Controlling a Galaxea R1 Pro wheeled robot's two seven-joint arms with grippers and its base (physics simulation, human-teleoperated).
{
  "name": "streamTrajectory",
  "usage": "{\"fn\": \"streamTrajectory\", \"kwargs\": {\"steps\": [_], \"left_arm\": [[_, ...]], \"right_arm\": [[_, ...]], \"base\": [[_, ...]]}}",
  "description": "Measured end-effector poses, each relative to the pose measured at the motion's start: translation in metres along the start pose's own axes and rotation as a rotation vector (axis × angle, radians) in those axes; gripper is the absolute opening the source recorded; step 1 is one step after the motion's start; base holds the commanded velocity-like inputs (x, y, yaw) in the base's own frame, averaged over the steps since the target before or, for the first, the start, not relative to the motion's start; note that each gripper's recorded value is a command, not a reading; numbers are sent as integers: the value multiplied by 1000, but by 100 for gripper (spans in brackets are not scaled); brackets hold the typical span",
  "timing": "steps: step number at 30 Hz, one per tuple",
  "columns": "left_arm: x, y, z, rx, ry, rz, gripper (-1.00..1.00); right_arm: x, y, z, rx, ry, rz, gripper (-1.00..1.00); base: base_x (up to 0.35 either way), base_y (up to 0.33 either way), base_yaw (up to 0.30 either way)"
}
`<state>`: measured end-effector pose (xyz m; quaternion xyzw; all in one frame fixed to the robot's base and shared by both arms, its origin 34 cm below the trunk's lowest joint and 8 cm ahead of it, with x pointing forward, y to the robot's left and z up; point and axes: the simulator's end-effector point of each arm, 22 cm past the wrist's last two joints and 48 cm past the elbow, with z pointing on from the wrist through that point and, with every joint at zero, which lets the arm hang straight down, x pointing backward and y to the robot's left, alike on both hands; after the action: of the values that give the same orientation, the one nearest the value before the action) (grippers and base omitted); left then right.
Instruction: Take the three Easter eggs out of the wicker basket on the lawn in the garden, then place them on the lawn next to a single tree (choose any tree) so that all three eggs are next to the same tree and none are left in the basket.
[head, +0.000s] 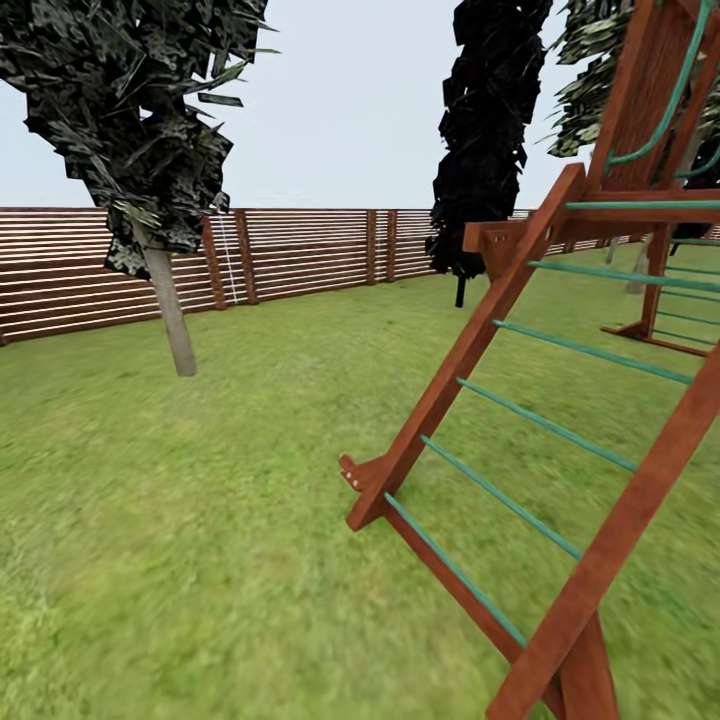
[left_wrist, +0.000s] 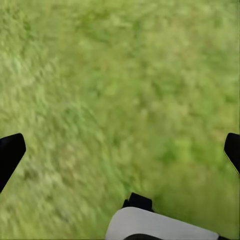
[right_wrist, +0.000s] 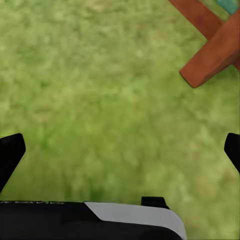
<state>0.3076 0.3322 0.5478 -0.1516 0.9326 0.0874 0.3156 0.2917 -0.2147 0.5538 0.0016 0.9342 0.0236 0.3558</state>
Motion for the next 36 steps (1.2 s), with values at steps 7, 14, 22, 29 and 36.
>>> {"fn": "streamTrajectory", "kwargs": {"steps": [7, 14, 22, 29, 36], "left_arm": [[0, 0, 0, 0, 0, 0, 100], [0, 0, 0, 0, -1, 0, 100], [0, 0, 0, -1, 0, 0, 100], [0, 1, 0, -2, 1, -1, 100], [0, 1, 0, -3, 1, -1, 100]], "right_arm": [[0, 0, 0, 0, 0, 0, 100], [0, 0, 0, 0, 0, 0, 100], [0, 0, 0, 0, 0, 0, 100], [0, 0, 0, 0, 0, 0, 100], [0, 0, 0, -1, 0, -1, 100]], "base": [[337, 2, 0], [329, 111, 0], [288, 222, 0], [236, 268, 0], [193, 296, 0]]}}
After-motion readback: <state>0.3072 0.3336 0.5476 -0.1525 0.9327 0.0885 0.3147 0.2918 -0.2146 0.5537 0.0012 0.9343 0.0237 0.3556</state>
